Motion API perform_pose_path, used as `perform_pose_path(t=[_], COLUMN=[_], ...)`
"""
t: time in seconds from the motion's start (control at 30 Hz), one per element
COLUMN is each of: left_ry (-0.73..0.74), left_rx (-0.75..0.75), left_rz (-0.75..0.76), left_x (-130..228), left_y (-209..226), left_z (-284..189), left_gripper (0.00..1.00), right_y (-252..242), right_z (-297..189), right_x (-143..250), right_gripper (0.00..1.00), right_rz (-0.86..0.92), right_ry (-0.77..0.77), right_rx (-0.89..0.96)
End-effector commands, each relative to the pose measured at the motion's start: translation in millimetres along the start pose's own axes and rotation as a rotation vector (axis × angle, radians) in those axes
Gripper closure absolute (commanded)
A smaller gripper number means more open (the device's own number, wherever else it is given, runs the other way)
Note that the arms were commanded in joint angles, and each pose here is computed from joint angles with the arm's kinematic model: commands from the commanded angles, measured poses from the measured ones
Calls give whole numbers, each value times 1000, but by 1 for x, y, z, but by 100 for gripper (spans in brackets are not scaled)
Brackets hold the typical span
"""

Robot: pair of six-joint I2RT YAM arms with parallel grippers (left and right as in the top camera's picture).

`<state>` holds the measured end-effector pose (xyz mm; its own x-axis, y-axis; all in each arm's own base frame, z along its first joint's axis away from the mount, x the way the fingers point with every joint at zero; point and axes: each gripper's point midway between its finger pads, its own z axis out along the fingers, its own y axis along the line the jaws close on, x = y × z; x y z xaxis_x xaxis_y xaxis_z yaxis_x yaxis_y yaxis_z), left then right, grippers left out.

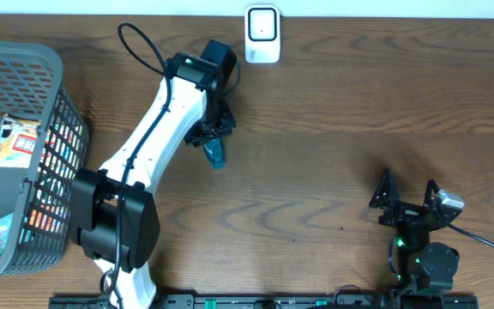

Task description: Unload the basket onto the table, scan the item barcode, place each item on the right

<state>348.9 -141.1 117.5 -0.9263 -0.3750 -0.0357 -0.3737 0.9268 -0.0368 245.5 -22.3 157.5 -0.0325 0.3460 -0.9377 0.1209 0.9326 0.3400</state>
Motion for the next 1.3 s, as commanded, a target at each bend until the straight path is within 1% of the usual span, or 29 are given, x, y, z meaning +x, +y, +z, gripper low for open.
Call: perform_pose_path(t=[0.0, 0.13, 0.23, 0.33, 0.37, 0.4, 0.47, 0.57, 0.67, 0.7, 0.73, 0.8, 0.9, 0.97, 1.0, 1.03, 1.13, 1.23, 1.27], left_ry=[-26, -11, -9, -16, -23, -28, -38, -79, -159, -199, -311, -439, -639, -724, -743, -752, -734, -655, -621], left_rx=[-8, -21, -21, -17, -11, -5, 9, 44, 98, 117, 143, 157, 134, 101, 90, 82, 20, -66, -85], left_rz=[54, 69, 88, 97, 109, 120, 124, 155, 189, 188, 150, 90, -54, -201, -266, -330, -587, -839, -901], left_x=[0, 4, 5, 3, 2, 0, -3, -9, -21, -27, -44, -62, -87, -95, -96, -95, -84, -64, -59], left_y=[3, 6, 6, 5, 4, 3, 0, -6, -10, -9, 3, 22, 75, 120, 140, 160, 232, 298, 316], left_z=[-1, 7, 7, 6, 4, 1, -10, -41, -90, -110, -154, -196, -255, -279, -286, -291, -293, -279, -272], left_gripper=[69, 69, 58, 25, 7, 1, 2, 2, 2, 2, 2, 2, 2, 2, 2, 2, 2, 2, 2], right_y=[1, 1, 1, 1, 1, 1, 1, 1, 1, 1, 1, 1, 1, 1, 1, 1, 1, 1, 1], right_z=[0, 0, 0, 0, 0, 0, 0, 0, 0, 0, 0, 0, 0, 0, 0, 0, 0, 0, 0], right_x=[1, 1, 1, 1, 1, 1, 1, 1, 1, 1, 1, 1, 1, 1, 1, 1, 1, 1, 1], right_gripper=[1, 1, 1, 1, 1, 1, 1, 1, 1, 1, 1, 1, 1, 1, 1, 1, 1, 1, 1], right_rz=[-16, -16, -16, -16, -16, -16, -16, -16, -16, -16, -16, -16, -16, -16, -16, -16, -16, -16, -16], right_ry=[1, 1, 1, 1, 1, 1, 1, 1, 1, 1, 1, 1, 1, 1, 1, 1, 1, 1, 1], right_rx=[-2, -2, -2, -2, -2, -2, -2, -2, -2, -2, -2, -2, -2, -2, -2, -2, -2, -2, -2])
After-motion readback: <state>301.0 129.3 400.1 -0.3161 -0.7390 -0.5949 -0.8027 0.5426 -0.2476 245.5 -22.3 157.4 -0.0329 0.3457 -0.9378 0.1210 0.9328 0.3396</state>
